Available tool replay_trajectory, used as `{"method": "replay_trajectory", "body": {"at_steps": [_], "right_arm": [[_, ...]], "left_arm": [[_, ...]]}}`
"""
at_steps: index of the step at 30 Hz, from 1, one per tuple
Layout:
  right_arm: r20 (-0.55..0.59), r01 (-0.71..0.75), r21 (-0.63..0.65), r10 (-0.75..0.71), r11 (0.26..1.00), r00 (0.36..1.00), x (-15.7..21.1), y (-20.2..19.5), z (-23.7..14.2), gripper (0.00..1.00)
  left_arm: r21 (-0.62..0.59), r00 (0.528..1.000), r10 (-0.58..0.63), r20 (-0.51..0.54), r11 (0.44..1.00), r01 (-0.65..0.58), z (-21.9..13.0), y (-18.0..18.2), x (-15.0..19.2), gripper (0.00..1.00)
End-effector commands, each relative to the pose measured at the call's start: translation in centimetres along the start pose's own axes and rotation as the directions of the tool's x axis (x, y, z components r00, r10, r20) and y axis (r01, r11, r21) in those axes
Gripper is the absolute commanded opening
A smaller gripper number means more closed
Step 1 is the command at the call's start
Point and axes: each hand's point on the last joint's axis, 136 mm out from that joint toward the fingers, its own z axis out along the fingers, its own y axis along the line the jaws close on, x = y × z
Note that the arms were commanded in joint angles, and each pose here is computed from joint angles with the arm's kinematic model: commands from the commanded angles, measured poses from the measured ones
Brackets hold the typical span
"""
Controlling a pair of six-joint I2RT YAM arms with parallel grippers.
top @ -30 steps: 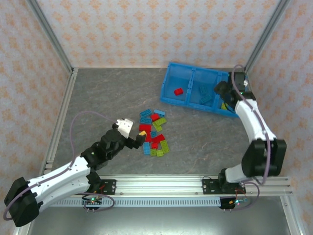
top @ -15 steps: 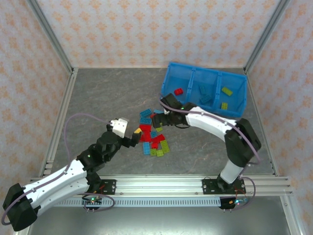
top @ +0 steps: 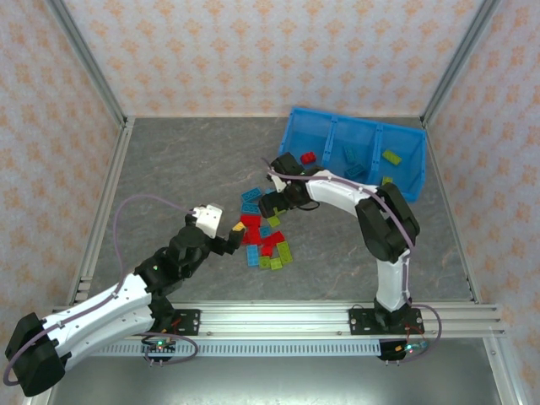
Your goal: Sort the legos into containers by color
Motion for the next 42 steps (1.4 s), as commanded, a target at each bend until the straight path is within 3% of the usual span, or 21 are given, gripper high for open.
{"method": "replay_trajectory", "body": {"at_steps": [1, 7, 14, 24, 27, 30, 34, 42], "right_arm": [[-0.022, 0.019, -0.013, -0.020, 1.000, 1.000, 0.3, 0.1, 0.7, 0.95], [-0.075, -0.007, -0.009, 0.006, 1.000, 0.997, 1.2, -0.2, 2.0, 0.83], [-0.053, -0.031, -0.011, 0.030, 0.999, 0.998, 1.3, -0.1, 1.3, 0.73], [0.185, -0.168, -0.013, 0.168, 0.986, 0.968, 0.3, -0.6, -4.0, 0.66], [0.277, -0.245, 0.007, 0.234, 0.969, 0.932, 0.4, -1.9, -6.8, 0.65], [0.385, -0.343, -0.012, 0.321, 0.939, 0.865, 0.2, -3.6, -10.3, 0.63], [0.527, -0.516, -0.060, 0.466, 0.855, 0.711, 0.2, -8.0, -15.7, 0.62], [0.658, -0.847, -0.087, 0.669, 0.525, 0.347, 1.9, -23.0, -23.6, 0.62]], "left_arm": [[-0.027, 1.000, -0.001, -0.005, 1.000, 0.001, 0.0, 0.5, 0.0, 1.00], [-0.023, 1.000, -0.001, -0.008, 1.000, 0.001, 0.1, 0.4, 0.0, 1.00], [-0.023, 1.000, -0.006, -0.006, 1.000, 0.006, 0.1, 0.4, 0.0, 1.00], [-0.015, 1.000, -0.008, -0.005, 1.000, 0.008, 0.1, 0.3, -0.1, 1.00], [0.078, 1.000, -0.003, 0.021, 0.997, 0.002, -0.2, -1.3, -0.4, 1.00], [0.241, 0.998, -0.002, 0.068, 0.970, -0.014, -0.9, -3.9, -0.9, 1.00], [0.308, 0.998, 0.003, 0.061, 0.951, -0.021, -1.0, -5.2, -0.9, 1.00], [0.316, 0.999, 0.000, 0.036, 0.949, -0.012, -0.7, -5.5, -0.8, 1.00]]}}
